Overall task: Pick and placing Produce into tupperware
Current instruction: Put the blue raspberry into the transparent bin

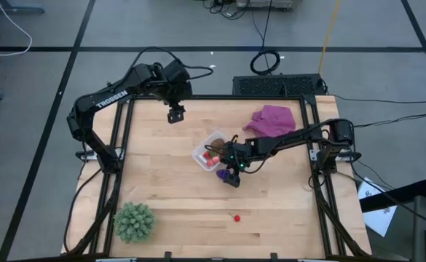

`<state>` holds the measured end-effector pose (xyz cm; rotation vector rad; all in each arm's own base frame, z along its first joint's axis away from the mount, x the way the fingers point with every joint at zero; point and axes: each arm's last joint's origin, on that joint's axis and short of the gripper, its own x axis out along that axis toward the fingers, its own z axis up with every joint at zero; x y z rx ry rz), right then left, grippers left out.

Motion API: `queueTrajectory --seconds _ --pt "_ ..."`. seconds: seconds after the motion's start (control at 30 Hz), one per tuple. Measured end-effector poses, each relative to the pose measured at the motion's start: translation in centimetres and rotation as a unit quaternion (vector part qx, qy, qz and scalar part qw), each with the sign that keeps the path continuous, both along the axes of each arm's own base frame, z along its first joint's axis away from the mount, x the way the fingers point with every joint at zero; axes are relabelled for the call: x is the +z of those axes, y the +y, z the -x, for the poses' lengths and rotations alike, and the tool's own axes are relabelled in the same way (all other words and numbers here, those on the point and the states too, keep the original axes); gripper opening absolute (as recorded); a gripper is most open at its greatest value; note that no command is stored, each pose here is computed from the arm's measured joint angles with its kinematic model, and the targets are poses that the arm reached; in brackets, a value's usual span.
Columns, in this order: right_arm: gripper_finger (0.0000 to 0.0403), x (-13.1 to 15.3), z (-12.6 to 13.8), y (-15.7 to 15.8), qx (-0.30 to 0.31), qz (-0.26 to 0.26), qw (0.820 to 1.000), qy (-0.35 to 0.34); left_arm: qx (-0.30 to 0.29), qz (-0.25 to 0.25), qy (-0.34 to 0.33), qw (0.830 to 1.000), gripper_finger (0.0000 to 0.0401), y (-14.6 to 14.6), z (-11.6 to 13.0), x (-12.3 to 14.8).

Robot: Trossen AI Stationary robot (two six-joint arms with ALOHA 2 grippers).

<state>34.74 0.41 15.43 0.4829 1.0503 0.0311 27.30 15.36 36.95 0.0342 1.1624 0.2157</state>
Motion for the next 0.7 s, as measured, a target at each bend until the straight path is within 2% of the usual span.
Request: queueTrajectory --seconds 0.23,0.7 --pt "0.0338 0.22 -0.36 -0.06 -0.009 -0.004 1.000 -0.020 0.000 0.000 0.000 1.000 0.0239 0.00 0.00 0.00" --pt "0.0338 -0.68 -0.61 0.04 -0.021 -0.011 1.000 -0.002 -0.002 -0.002 0.000 1.000 0.0239 0.02 0.00 0.00"
